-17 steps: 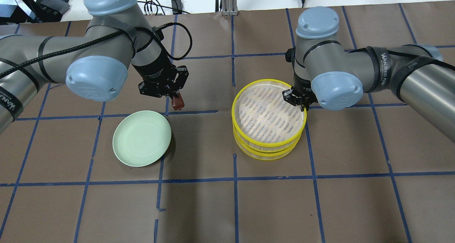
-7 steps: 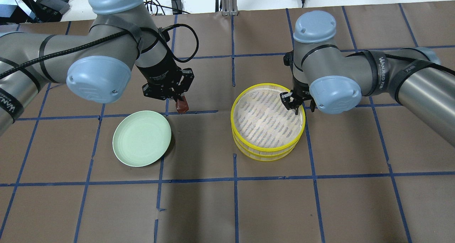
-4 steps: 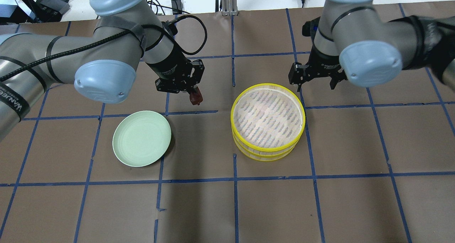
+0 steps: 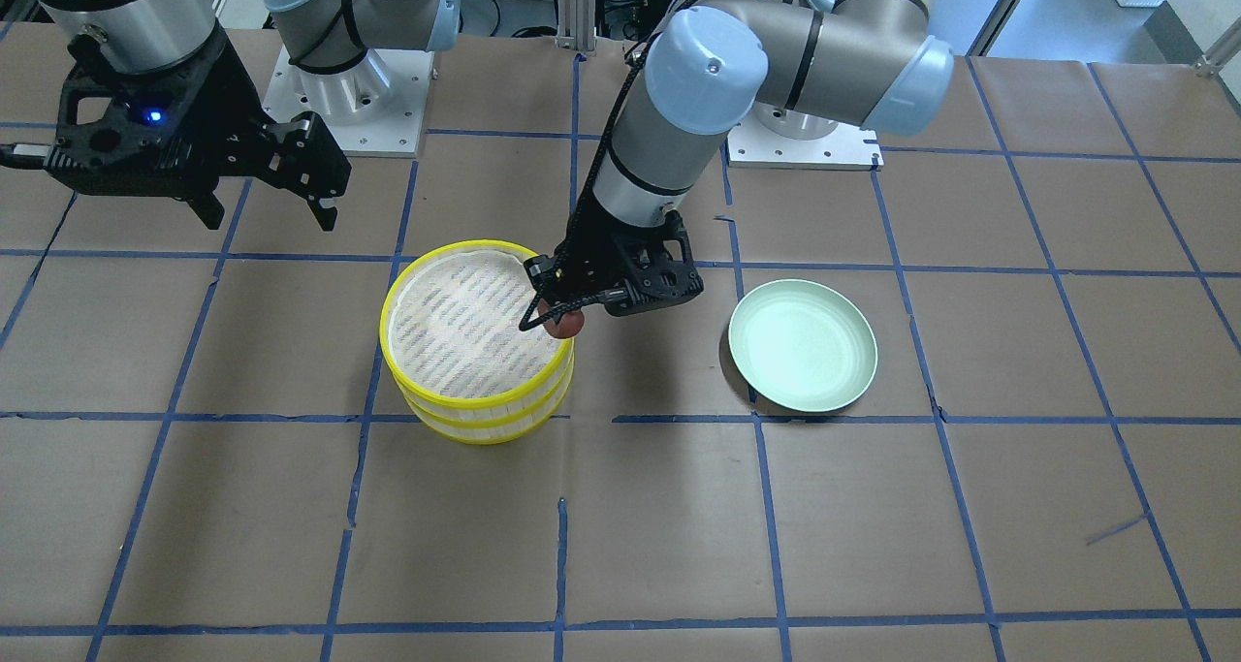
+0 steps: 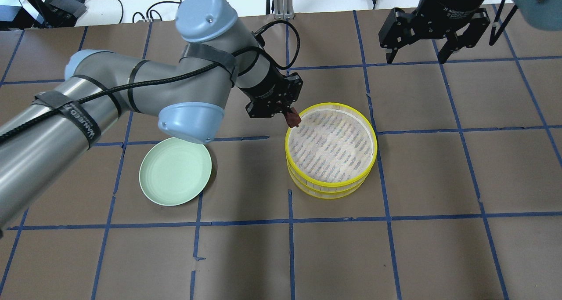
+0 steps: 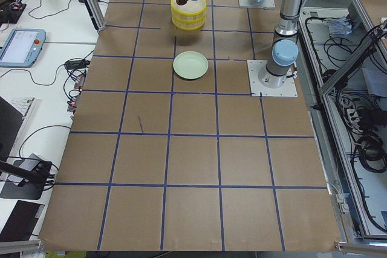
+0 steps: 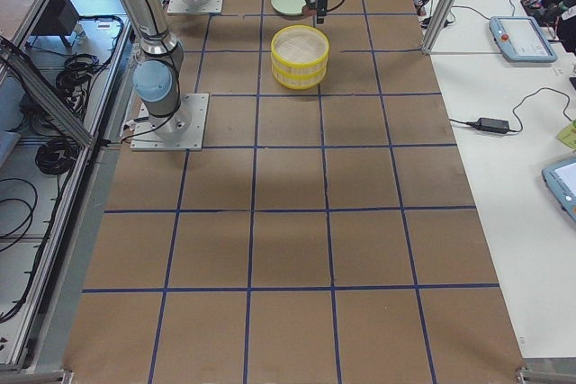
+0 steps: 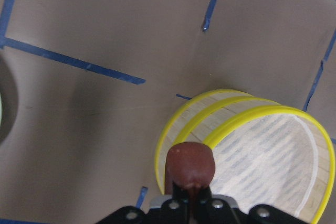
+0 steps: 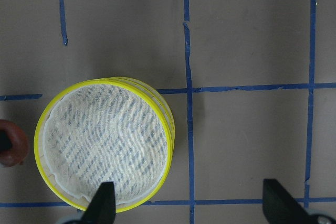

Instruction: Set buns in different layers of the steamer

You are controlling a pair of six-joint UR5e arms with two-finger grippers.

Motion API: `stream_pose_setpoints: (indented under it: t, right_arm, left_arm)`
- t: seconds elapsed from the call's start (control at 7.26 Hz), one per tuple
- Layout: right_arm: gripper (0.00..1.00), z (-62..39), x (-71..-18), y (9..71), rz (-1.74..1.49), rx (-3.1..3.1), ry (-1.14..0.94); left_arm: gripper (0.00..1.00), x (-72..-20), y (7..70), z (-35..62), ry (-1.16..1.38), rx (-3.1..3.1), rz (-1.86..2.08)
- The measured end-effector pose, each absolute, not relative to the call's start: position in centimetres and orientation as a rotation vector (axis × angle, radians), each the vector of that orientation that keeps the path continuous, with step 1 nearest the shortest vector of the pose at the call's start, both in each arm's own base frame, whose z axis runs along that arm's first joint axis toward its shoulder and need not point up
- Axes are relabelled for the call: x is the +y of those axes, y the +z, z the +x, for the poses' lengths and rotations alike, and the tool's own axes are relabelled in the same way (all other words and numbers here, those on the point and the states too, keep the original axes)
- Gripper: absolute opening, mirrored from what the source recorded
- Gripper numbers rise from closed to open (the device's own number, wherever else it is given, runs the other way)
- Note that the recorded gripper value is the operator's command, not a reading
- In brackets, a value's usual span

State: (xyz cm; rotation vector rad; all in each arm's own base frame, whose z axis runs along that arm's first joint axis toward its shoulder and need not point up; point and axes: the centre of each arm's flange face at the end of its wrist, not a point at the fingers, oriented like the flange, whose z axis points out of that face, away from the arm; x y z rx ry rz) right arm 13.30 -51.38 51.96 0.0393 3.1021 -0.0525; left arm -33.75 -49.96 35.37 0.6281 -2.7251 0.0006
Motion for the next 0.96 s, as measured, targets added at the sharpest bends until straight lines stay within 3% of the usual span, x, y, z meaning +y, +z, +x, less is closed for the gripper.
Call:
stream_pose_setpoints:
  t: [0.96]
  right_arm:
    - [1.00,13.1,-50.4,52.3,0.027,3.107,-0.040]
  left_arm:
    - [1.00,-47.8,35.4,-37.3,0.091,-2.768,0.578]
